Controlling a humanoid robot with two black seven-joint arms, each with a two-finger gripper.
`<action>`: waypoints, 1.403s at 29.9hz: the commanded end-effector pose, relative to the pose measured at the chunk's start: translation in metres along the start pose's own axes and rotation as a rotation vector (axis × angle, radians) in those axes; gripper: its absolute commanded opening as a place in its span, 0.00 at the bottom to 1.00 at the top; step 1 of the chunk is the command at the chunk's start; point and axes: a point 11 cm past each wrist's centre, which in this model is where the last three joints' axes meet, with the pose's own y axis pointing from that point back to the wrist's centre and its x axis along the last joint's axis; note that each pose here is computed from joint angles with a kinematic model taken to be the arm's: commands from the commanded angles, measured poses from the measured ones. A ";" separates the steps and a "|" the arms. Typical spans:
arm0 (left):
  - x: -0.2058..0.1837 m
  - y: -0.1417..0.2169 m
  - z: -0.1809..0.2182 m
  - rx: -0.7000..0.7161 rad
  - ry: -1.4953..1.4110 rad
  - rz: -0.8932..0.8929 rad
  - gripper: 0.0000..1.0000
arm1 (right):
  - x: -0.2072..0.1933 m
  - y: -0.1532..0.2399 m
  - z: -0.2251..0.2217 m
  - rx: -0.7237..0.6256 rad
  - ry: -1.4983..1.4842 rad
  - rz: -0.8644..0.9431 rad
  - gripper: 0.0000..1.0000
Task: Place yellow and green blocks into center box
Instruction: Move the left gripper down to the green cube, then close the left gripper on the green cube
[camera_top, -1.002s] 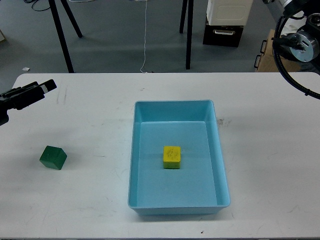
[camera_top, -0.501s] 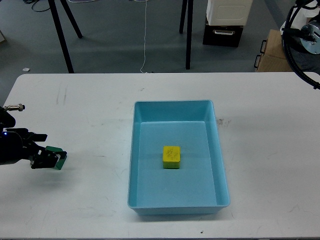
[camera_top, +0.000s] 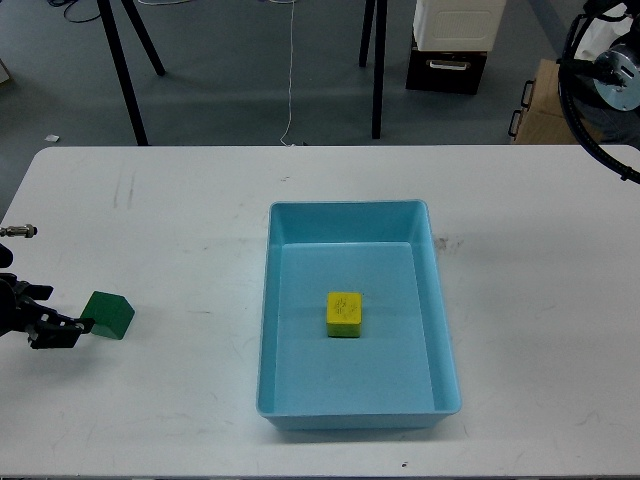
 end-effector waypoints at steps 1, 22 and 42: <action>0.014 0.003 -0.001 0.005 -0.016 0.025 0.99 | 0.000 0.001 0.002 -0.004 -0.002 0.000 0.99; 0.004 -0.015 0.019 -0.049 -0.050 -0.033 0.99 | 0.000 0.004 0.006 -0.012 -0.005 0.002 0.99; 0.009 -0.031 0.035 -0.094 -0.052 -0.023 0.86 | 0.001 0.008 0.011 -0.025 -0.006 0.005 0.99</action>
